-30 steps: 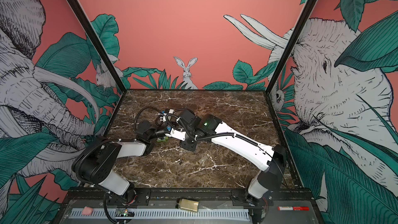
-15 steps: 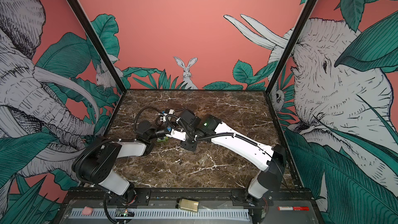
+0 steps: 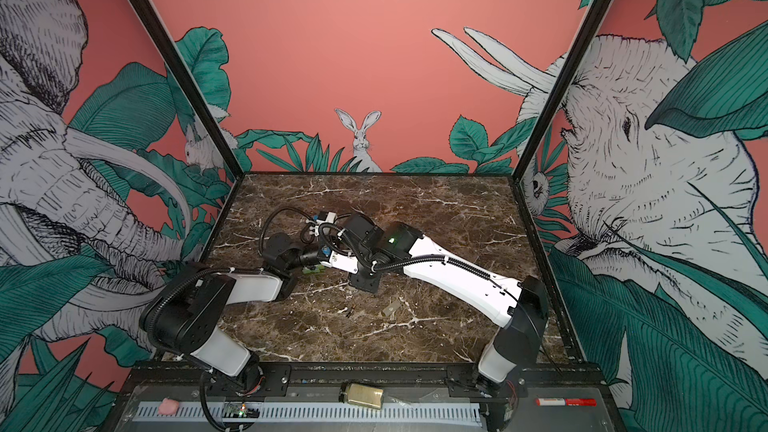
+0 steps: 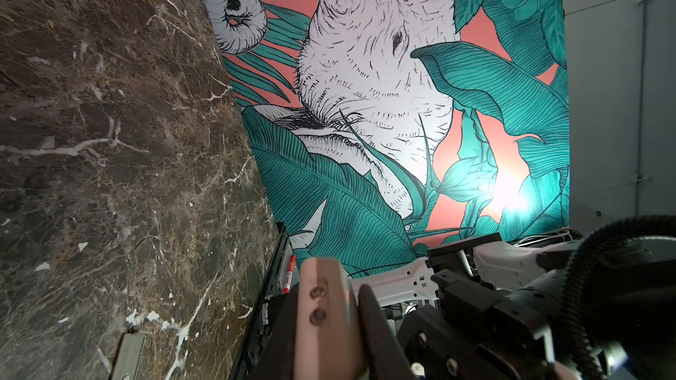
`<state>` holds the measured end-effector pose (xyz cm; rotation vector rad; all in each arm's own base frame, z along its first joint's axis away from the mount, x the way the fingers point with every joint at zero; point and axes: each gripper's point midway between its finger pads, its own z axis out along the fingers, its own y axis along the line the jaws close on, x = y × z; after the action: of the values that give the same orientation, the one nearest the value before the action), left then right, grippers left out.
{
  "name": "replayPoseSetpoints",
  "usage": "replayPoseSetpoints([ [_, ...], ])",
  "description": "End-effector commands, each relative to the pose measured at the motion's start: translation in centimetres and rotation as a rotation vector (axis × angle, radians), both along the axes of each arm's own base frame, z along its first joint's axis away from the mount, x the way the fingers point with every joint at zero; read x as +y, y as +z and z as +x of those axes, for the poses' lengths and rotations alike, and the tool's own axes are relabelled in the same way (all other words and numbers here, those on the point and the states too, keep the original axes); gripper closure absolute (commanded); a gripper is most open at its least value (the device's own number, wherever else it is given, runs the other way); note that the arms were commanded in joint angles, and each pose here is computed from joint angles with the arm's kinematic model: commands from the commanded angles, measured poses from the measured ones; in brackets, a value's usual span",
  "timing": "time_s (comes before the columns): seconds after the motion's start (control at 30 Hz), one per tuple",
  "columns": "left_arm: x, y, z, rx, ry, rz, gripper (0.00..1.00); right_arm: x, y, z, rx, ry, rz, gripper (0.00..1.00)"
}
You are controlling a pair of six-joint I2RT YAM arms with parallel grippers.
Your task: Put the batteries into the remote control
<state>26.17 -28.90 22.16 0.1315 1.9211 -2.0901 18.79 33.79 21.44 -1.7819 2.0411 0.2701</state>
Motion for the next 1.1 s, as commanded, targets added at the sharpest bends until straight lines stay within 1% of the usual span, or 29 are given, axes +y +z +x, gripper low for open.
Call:
replayPoseSetpoints([
  [0.0,0.0,1.3,-0.7,-0.035,-0.022,-0.031,1.0,0.6,-0.9,-0.1,0.008,0.027,-0.011,0.76],
  [1.07,-0.1,1.8,-1.0,-0.049,-0.054,-0.037,1.0,1.3,-1.9,1.2,-0.012,0.006,-0.06,0.84],
])
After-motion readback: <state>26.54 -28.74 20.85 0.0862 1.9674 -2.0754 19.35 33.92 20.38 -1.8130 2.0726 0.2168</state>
